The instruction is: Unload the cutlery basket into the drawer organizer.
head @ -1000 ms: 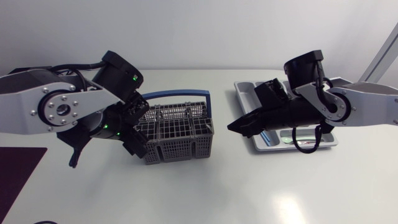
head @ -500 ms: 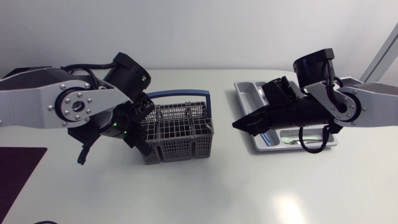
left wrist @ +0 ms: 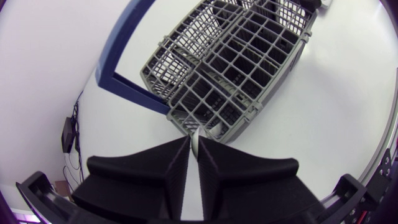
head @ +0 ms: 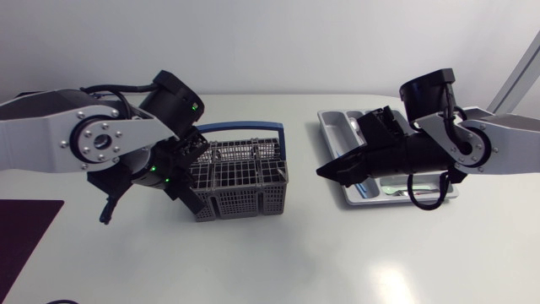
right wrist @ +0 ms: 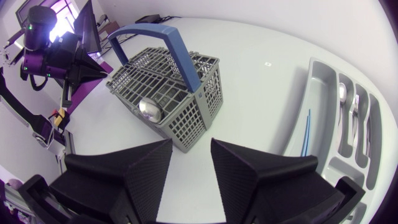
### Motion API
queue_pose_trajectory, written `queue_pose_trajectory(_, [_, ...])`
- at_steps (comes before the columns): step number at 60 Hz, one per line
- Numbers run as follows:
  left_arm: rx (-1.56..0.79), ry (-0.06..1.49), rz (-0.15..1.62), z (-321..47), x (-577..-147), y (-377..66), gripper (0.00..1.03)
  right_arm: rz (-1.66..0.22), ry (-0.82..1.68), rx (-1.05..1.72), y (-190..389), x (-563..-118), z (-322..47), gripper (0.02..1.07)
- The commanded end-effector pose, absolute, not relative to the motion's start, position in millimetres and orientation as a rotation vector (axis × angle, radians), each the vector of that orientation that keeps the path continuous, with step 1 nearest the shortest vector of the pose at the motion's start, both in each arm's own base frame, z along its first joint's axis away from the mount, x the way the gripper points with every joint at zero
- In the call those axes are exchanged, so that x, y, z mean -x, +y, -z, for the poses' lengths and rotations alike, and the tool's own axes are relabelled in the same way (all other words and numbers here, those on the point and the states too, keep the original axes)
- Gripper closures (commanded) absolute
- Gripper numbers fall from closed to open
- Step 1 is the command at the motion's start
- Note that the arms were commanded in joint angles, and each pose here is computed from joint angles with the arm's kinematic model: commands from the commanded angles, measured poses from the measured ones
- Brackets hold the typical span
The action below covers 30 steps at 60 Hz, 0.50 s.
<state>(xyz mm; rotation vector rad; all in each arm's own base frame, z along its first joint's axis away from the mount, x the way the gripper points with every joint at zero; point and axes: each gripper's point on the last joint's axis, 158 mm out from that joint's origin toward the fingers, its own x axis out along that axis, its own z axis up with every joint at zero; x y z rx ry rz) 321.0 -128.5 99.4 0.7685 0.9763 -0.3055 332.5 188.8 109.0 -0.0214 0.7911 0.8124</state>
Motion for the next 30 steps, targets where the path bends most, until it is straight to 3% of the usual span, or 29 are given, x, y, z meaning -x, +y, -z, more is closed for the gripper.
queue_pose_trajectory(1, [-0.741, 0.904, 0.29, -129.9, -325.0, -132.8, 0.92, -0.815, 0.822, 0.018, 185.4, -324.3, -100.0, 0.59])
queue_pose_trajectory(15, [-0.748, 0.851, 0.29, -161.4, -320.4, -130.8, 0.92, -0.821, 0.824, 0.015, 185.9, -322.3, -100.6, 0.59])
queue_pose_trajectory(25, [-0.767, 0.869, 0.303, -153.4, -316.4, -133.3, 0.91, -0.823, 0.83, 0.014, 185.7, -320.6, -98.4, 0.59])
queue_pose_trajectory(30, [-0.769, 0.877, 0.298, -151.4, -317.1, -131.3, 0.76, -0.825, 0.832, 0.016, 185.9, -319.1, -97.2, 0.59])
